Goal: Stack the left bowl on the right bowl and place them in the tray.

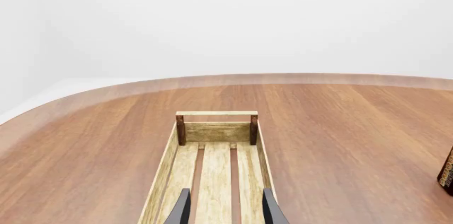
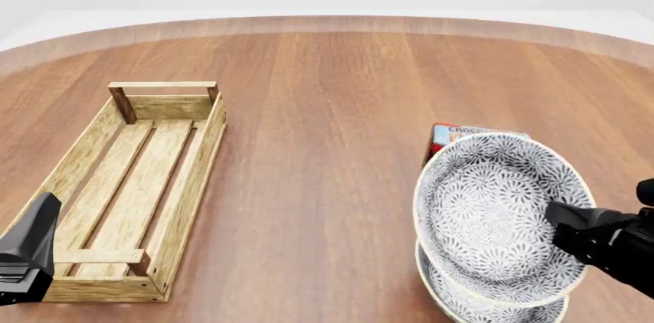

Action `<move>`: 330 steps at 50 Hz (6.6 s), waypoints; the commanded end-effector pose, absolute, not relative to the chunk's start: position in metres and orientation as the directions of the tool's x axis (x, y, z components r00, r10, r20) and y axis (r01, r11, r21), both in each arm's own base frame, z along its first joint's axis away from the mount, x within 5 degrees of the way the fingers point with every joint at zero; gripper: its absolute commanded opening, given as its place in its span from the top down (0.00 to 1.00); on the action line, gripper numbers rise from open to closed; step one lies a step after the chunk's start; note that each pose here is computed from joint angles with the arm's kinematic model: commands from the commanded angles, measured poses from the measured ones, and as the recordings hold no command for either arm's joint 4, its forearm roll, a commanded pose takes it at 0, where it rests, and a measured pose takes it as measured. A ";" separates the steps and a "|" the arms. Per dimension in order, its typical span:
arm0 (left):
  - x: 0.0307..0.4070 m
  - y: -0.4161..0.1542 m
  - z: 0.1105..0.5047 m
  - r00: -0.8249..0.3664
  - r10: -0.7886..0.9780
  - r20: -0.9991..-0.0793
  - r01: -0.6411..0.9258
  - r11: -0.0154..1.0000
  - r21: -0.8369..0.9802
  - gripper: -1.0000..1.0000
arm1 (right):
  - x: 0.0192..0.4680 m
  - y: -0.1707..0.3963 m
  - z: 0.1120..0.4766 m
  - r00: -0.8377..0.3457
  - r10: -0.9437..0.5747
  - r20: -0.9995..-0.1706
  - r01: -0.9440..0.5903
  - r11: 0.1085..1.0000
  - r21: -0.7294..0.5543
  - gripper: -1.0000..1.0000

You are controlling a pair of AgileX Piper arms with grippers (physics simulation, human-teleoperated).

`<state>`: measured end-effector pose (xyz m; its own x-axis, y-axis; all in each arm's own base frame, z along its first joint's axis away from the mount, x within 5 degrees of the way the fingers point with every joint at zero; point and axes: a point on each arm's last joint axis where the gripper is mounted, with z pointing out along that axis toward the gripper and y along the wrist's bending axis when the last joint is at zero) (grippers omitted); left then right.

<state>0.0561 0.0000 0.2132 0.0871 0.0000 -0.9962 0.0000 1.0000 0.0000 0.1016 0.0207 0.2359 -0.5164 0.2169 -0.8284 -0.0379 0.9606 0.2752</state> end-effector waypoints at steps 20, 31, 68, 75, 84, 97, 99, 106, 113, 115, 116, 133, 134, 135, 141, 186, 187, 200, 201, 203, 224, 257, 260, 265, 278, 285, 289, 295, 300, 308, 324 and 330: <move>0.056 0.000 0.213 0.087 0.000 -0.996 0.000 1.000 0.000 0.00 | 0.091 0.015 0.195 -0.541 0.279 -0.793 0.036 0.950 0.310 1.00; 0.056 0.000 0.213 0.087 0.000 -0.996 0.000 1.000 0.000 0.00 | 0.089 0.014 0.187 -0.540 0.297 -0.788 0.054 0.946 0.319 1.00; 0.056 0.000 0.213 0.087 0.000 -0.996 0.000 1.000 0.000 0.00 | 0.095 0.013 0.193 -0.565 0.240 -0.789 0.045 0.964 0.261 0.00; 0.056 0.000 0.213 0.087 0.000 -0.996 0.000 1.000 0.000 0.00 | 0.101 0.008 0.212 -0.585 0.163 -0.794 0.043 0.984 0.171 0.00; 0.056 0.000 0.213 0.087 0.000 -0.996 0.000 1.000 0.000 0.00 | 0.112 0.004 0.212 -0.621 0.102 -0.777 0.041 0.994 0.098 0.00; 0.056 0.000 0.213 0.087 0.000 -0.996 0.000 1.000 0.000 0.00 | 0.110 0.009 0.186 -0.658 0.100 -0.746 0.021 0.993 0.115 0.00; 0.056 0.000 0.213 0.087 0.000 -0.996 0.000 1.000 0.000 0.00 | 0.111 0.009 0.184 -0.659 0.105 -0.745 0.022 0.993 0.120 0.00; 0.056 0.000 0.213 0.087 0.000 -0.996 0.000 1.000 0.000 0.00 | 0.111 0.010 0.170 -0.665 0.121 -0.737 0.028 0.990 0.137 0.00; 0.056 0.000 0.213 0.087 0.000 -0.996 0.000 1.000 0.000 0.00 | 0.108 0.011 0.162 -0.667 0.140 -0.732 0.039 0.987 0.153 0.00; 0.056 0.000 0.213 0.087 0.000 -0.996 0.000 1.000 0.000 0.00 | 0.107 0.011 0.157 -0.668 0.144 -0.730 0.040 0.987 0.158 0.00; 0.056 0.000 0.213 0.087 0.000 -0.996 0.000 1.000 0.000 0.00 | 0.107 0.011 0.156 -0.668 0.146 -0.729 0.041 0.986 0.160 0.00; 0.056 0.000 0.213 0.087 0.000 -0.996 0.000 1.000 0.000 0.00 | 0.105 0.013 0.142 -0.679 0.169 -0.715 0.051 0.982 0.183 0.00; 0.056 0.000 0.213 0.087 0.000 -0.996 0.000 1.000 0.000 0.00 | 0.105 0.013 0.142 -0.679 0.169 -0.714 0.051 0.982 0.184 0.00; 0.056 0.000 0.213 0.087 0.000 -0.996 0.000 1.000 0.000 0.00 | 0.106 0.013 0.142 -0.680 0.170 -0.714 0.051 0.981 0.185 0.00; 0.056 0.000 0.213 0.087 0.000 -0.996 0.000 1.000 0.000 0.00 | 0.105 0.014 0.142 -0.681 0.169 -0.713 0.045 0.981 0.189 1.00; 0.056 0.000 0.213 0.087 0.000 -0.996 0.000 1.000 0.000 0.00 | 0.083 0.012 0.240 -0.499 0.209 -0.841 -0.006 0.970 0.244 1.00; 0.056 0.000 0.213 0.087 0.000 -0.996 0.000 1.000 0.000 0.00 | 0.083 0.012 0.249 -0.485 0.206 -0.850 -0.015 0.970 0.244 1.00; 0.056 0.000 0.213 0.087 0.000 -0.996 0.000 1.000 0.000 0.00 | 0.115 0.026 0.299 -0.403 0.196 -0.894 -0.114 0.958 0.262 1.00; 0.056 0.000 0.213 0.087 0.000 -0.996 0.000 1.000 0.000 0.00 | 0.120 0.028 0.299 -0.404 0.191 -0.895 -0.116 0.959 0.257 1.00; 0.056 0.000 0.213 0.087 0.000 -0.996 0.000 1.000 0.000 0.00 | 0.130 0.034 0.302 -0.397 0.187 -0.898 -0.145 0.954 0.263 1.00; 0.056 0.000 0.213 0.087 0.000 -0.996 0.000 1.000 0.000 0.00 | 0.231 0.104 0.336 -0.398 0.101 -0.912 -0.321 0.916 0.242 1.00; 0.056 0.000 0.213 0.087 0.000 -0.996 0.000 1.000 0.000 0.00 | 0.327 0.255 0.370 -0.393 0.073 -0.916 -0.521 0.803 0.288 1.00; 0.056 0.000 0.213 0.087 0.000 -0.996 0.000 1.000 0.000 0.00 | 0.335 0.273 0.370 -0.399 0.071 -0.914 -0.534 0.792 0.295 1.00; 0.056 0.000 0.213 0.087 0.000 -0.996 0.000 1.000 0.000 0.00 | 0.347 0.297 0.370 -0.401 0.053 -0.915 -0.555 0.780 0.288 1.00; 0.056 0.000 0.213 0.087 0.000 -0.996 0.000 1.000 0.000 0.00 | 0.356 0.359 0.359 -0.418 0.031 -0.908 -0.609 0.732 0.306 1.00; 0.056 0.000 0.213 0.087 0.000 -0.996 0.000 1.000 0.000 0.00 | 0.360 0.379 0.348 -0.429 0.027 -0.903 -0.618 0.721 0.315 1.00; 0.056 0.000 0.213 0.087 0.000 -0.996 0.000 1.000 0.000 0.00 | 0.363 0.394 0.341 -0.433 0.014 -0.901 -0.629 0.712 0.313 1.00; 0.056 0.000 0.213 0.087 0.000 -0.996 0.000 1.000 0.000 0.00 | 0.364 0.414 0.328 -0.439 -0.001 -0.898 -0.642 0.699 0.313 1.00; 0.056 0.000 0.213 0.087 0.000 -0.996 0.000 1.000 0.000 0.00 | 0.365 0.427 0.314 -0.441 -0.013 -0.898 -0.652 0.693 0.310 1.00; 0.056 0.000 0.213 0.087 0.000 -0.996 0.000 1.000 0.000 0.00 | 0.370 0.434 0.302 -0.443 -0.007 -0.897 -0.650 0.691 0.316 1.00; 0.056 0.000 0.213 0.087 0.000 -0.996 0.000 1.000 0.000 0.00 | 0.363 0.455 0.268 -0.462 -0.052 -0.885 -0.667 0.678 0.308 1.00; 0.056 0.000 0.213 0.087 0.000 -0.996 0.000 1.000 0.000 0.00 | 0.362 0.459 0.260 -0.462 -0.064 -0.885 -0.672 0.677 0.302 1.00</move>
